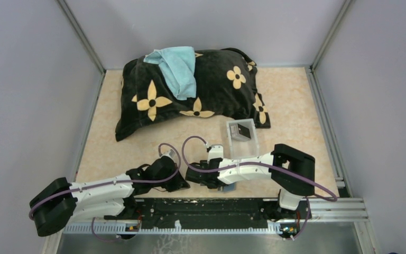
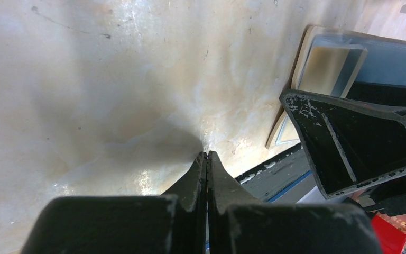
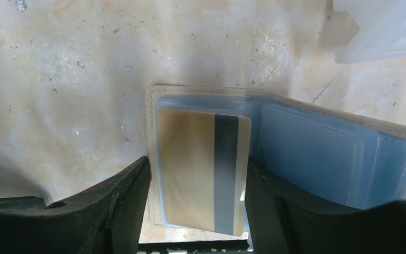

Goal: Put the credit cards into the card holder
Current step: Insert the credit card into the card holder.

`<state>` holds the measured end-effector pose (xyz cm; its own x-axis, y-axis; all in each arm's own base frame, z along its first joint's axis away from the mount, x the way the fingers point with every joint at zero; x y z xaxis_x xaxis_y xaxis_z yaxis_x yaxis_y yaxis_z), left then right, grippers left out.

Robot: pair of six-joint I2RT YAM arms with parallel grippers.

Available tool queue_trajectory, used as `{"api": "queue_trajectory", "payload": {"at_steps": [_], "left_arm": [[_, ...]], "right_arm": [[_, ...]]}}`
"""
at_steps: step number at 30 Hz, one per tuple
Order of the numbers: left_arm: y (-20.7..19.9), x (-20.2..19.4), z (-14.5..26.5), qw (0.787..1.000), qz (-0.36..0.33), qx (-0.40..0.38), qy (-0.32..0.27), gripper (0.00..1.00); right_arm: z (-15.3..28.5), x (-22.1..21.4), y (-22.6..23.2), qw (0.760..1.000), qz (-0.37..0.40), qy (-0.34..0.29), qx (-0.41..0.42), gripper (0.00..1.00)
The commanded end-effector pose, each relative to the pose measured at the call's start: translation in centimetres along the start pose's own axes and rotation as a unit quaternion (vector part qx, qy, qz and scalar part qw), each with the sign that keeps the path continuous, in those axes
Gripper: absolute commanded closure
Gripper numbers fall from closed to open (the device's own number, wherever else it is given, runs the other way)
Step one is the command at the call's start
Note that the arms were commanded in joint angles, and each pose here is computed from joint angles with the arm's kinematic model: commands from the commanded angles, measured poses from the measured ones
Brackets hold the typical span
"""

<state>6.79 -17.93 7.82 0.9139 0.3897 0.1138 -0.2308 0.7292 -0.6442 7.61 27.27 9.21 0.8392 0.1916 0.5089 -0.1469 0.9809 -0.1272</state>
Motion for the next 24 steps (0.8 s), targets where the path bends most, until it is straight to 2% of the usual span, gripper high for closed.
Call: {"api": "queue_trajectory", "payload": {"at_steps": [1,5,7,15,24], "left_arm": [[4.2,-0.9,-0.3,0.995,-0.015,0.093,0.017,1.00],[4.3,-0.9,-0.3,0.996,-0.014,0.092,0.014,1.00],[4.2,-0.8,-0.3,0.996,-0.014,0.091,0.014,1.00],[3.7,-0.7,-0.5,0.996,-0.017,0.090,0.015,1.00],[3.1,-0.6,-0.7,0.996,-0.024,0.088,0.013,1.00]], "right_arm": [[-1.4,-3.0,-2.3,0.995,0.051,0.059,-0.063,0.35],[-0.5,-2.2,-2.6,0.995,0.051,0.044,-0.070,0.17],[0.0,-1.7,-2.7,0.996,0.050,0.035,-0.068,0.13],[1.2,-0.6,-2.7,0.997,0.046,0.013,-0.058,0.12],[3.7,0.9,-4.3,0.999,0.005,-0.026,-0.031,0.13]]}}
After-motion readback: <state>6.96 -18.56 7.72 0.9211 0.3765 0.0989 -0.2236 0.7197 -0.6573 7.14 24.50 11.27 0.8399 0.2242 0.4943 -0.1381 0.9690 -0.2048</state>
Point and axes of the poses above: each gripper's point midway between its finger pads, its own z axis back along the fingers, its own y axis along the line the jaws close on, x = y × z, the point moved 9 cm from there along z, back along the fingers, and after that the axes turned 10 degrees about z, right-handed, at the moved point
